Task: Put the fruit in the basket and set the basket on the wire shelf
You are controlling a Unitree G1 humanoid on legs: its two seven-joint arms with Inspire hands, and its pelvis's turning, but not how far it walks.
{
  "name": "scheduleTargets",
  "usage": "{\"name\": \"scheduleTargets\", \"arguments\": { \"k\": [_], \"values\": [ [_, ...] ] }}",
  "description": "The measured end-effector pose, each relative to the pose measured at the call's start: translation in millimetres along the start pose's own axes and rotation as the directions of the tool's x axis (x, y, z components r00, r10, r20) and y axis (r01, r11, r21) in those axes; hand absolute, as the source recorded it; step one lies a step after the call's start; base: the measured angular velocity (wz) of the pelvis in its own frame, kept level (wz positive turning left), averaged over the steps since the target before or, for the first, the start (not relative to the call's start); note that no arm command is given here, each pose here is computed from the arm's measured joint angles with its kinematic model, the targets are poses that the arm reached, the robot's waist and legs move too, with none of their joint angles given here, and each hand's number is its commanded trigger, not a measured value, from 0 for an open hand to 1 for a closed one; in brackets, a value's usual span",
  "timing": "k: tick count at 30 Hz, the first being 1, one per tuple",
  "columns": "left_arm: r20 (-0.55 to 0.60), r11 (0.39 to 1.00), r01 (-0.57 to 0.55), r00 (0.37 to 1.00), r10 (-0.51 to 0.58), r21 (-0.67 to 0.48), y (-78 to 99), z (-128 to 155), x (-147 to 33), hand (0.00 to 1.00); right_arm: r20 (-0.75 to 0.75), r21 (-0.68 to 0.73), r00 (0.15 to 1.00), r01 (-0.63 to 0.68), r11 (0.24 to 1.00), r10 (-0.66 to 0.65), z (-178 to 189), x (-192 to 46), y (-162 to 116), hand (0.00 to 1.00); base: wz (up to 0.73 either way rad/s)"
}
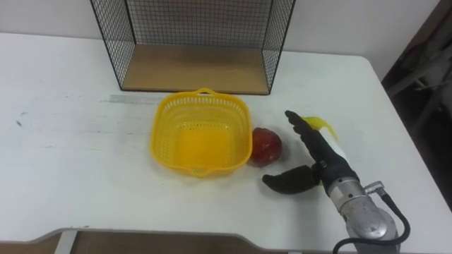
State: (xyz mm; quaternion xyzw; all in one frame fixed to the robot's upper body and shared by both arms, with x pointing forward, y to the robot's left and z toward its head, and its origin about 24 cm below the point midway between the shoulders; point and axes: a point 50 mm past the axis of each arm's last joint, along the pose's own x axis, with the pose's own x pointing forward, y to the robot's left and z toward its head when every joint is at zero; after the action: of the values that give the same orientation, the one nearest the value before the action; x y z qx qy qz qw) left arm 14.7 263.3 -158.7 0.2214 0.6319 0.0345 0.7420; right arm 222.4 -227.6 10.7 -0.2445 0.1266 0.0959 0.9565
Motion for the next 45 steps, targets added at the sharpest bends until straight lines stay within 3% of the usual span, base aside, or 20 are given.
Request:
{"name": "scheduleTargets", "arguments": {
  "k": [8, 23, 24, 26, 45],
  "values": [
    [0.027, 1.000, 0.006, 1.000, -0.006, 0.025, -1.0, 10, 1.3, 0.00, -0.009, 0.003, 0.998, -0.063, 0.998, 0.063, 0, 15, 15, 0.00, 0.01],
    [0.022, 1.000, 0.015, 1.000, -0.015, 0.025, -3.7, 9, 1.0, 0.00, -0.016, 0.038, 0.999, -0.051, 0.998, 0.051, -3, 16, 17, 0.00, 0.02],
    [0.023, 1.000, 0.015, 1.000, -0.015, 0.026, -3.7, 9, 1.0, 0.00, -0.016, 0.038, 0.999, -0.049, 0.998, 0.050, -3, 16, 17, 0.65, 0.00],
    [0.026, 0.999, 0.014, 1.000, -0.015, 0.030, -3.6, 10, 1.2, 0.00, -0.016, 0.037, 0.999, -0.050, 0.998, 0.050, -2, 16, 18, 1.00, 0.00],
    [0.018, 0.998, 0.026, 0.999, -0.027, 0.053, -7.2, 8, 0.5, 0.00, -0.034, 0.039, 0.999, 0.024, 0.999, -0.023, -7, 24, 11, 1.00, 0.01]
  ]
}}
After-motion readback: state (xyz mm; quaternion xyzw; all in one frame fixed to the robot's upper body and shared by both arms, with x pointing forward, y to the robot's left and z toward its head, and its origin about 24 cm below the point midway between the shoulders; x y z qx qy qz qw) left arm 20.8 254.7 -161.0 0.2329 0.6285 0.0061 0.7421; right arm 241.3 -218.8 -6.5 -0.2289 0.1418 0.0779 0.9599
